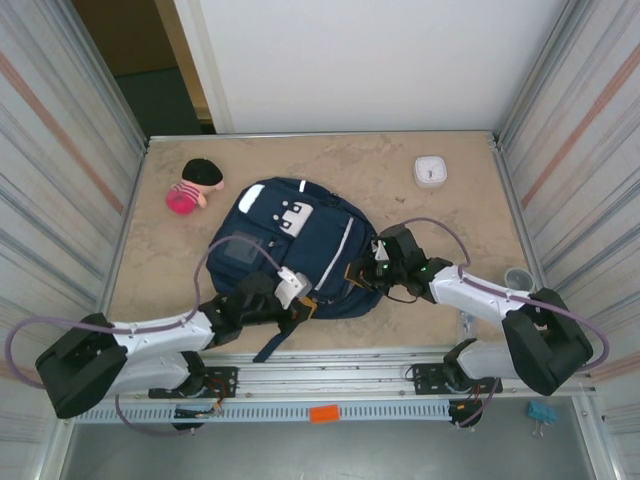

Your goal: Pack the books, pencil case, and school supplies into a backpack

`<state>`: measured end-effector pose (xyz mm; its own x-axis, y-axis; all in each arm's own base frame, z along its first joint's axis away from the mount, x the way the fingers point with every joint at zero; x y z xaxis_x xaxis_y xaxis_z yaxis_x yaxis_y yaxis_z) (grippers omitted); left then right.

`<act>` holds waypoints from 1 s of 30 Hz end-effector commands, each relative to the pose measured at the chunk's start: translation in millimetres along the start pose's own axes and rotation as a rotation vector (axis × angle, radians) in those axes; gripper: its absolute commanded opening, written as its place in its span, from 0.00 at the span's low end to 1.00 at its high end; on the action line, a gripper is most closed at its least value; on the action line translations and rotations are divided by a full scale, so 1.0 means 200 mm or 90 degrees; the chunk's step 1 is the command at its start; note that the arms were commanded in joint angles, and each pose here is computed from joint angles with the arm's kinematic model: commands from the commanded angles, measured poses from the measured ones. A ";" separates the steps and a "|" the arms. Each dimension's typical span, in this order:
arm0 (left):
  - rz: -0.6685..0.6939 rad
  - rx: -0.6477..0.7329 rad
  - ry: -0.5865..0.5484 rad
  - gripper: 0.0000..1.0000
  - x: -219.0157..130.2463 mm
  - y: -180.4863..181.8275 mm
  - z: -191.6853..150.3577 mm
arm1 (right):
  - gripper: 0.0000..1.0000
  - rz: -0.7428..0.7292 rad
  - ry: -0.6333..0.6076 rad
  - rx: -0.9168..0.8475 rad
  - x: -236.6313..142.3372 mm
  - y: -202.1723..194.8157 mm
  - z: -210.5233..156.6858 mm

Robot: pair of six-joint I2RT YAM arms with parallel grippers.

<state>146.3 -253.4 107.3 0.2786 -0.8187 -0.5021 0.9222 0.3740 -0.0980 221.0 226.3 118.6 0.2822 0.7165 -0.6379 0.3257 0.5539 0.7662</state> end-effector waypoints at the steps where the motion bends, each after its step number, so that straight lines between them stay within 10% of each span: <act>1: -0.075 0.034 -0.096 0.00 0.03 -0.11 0.28 | 0.05 0.061 0.021 -0.023 0.02 0.14 -0.06; 8: -0.114 0.048 -0.094 0.02 0.16 -0.20 0.37 | 0.05 0.078 0.011 -0.046 -0.06 0.20 -0.05; 20: -0.039 0.402 0.003 0.72 -0.07 -0.16 0.44 | 0.03 0.064 0.028 -0.131 -0.32 0.28 0.06; 30: 0.113 0.442 0.068 0.85 -0.19 0.17 0.32 | 0.02 0.093 0.043 -0.137 -0.34 0.33 0.10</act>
<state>180.7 -250.8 198.0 0.4298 -0.7684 -0.4741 0.8477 0.1625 0.5050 238.1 199.3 189.4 0.2608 0.7791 -0.5701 0.1577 0.5482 0.8213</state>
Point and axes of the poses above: each hand's point on the last joint's axis, 136 mm out from that joint toward the fingers, its own x axis out along the fingers, its own y axis along the line the jaws close on, z = x × y, the point moved 4 cm from there along -x, back along the fingers, and after that the axes turned 12 degrees about x, right-handed, at the moved point
